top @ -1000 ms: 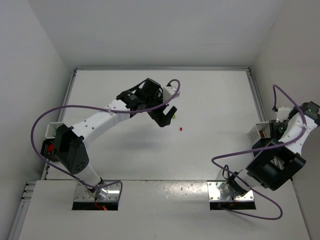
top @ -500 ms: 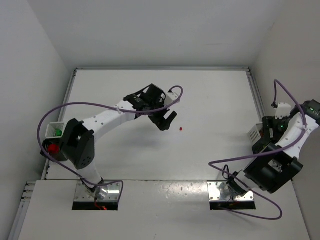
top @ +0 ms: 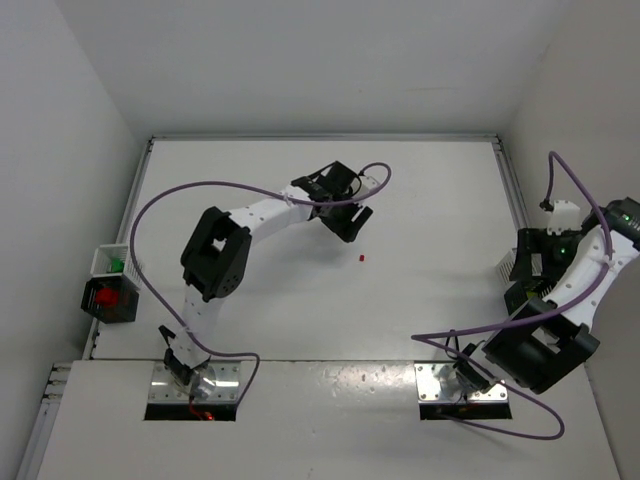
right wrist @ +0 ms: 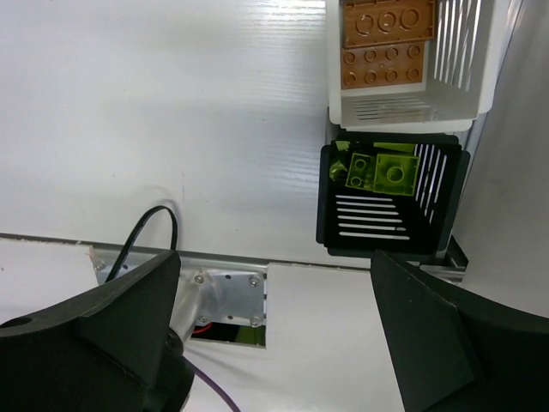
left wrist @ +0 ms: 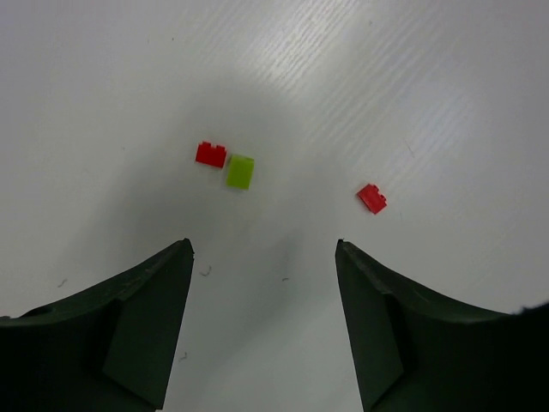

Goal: Sort the legos into containers by color

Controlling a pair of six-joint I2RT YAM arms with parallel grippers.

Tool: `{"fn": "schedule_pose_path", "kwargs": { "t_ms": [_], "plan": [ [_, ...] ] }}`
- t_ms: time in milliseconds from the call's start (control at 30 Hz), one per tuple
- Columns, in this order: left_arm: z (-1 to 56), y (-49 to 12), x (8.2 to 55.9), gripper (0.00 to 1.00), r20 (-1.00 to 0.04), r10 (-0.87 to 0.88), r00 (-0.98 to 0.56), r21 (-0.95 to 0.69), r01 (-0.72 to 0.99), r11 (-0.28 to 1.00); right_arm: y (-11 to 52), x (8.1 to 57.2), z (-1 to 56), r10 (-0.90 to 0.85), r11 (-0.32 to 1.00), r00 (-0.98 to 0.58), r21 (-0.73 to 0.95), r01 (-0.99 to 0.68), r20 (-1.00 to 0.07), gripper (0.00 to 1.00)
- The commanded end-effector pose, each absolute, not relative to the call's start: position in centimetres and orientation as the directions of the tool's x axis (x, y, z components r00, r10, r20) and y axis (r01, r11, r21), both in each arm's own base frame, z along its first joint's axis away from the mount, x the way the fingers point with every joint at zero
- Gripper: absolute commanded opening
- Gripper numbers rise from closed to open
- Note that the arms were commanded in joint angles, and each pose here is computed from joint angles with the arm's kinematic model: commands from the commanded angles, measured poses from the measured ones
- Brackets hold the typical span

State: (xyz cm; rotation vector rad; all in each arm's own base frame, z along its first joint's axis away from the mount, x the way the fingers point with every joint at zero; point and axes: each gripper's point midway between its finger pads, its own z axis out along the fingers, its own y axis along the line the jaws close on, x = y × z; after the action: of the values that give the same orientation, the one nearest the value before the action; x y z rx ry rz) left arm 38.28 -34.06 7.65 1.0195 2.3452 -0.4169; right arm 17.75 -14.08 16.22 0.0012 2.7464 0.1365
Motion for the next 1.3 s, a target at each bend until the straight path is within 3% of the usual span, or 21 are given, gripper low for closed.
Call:
{"fn": "schedule_pose_path", "kwargs": {
  "t_ms": [0,133,333,433,767,1267],
  "plan": [
    [9.3,-35.2,40.6,0.72,-0.644,0.521,-0.56,-0.065,0.719,0.692,-13.2,18.0,16.8,0.004,0.992,-0.91,0.114,-0.048,-0.415,0.92],
    [8.2,-36.3,40.8,0.65,-0.629,0.546,-0.554,-0.07,0.74,0.669,-12.8,17.7,16.2,0.011,0.99,-0.916,0.131,-0.046,-0.401,0.92],
    [7.9,-38.8,35.5,0.61,-0.63,0.645,-0.433,-0.116,0.873,0.473,-12.6,17.4,15.7,0.007,0.989,-0.921,0.141,-0.052,-0.39,0.92],
    [7.1,-39.5,34.2,0.52,-0.618,0.697,-0.365,-0.07,0.908,0.414,-12.5,17.3,15.3,0.013,0.986,-0.926,0.156,-0.05,-0.377,0.92],
    [5.8,-40.3,33.3,0.54,-0.576,0.78,-0.244,-0.03,0.96,0.278,-12.2,17.0,14.7,0.009,0.984,-0.931,0.169,-0.057,-0.365,0.92],
    [3.5,-40.3,34.8,0.55,-0.519,0.829,-0.21,0.013,0.967,0.253,-12.0,16.8,14.3,0.014,0.982,-0.935,0.183,-0.054,-0.353,0.91]
  ]
}}
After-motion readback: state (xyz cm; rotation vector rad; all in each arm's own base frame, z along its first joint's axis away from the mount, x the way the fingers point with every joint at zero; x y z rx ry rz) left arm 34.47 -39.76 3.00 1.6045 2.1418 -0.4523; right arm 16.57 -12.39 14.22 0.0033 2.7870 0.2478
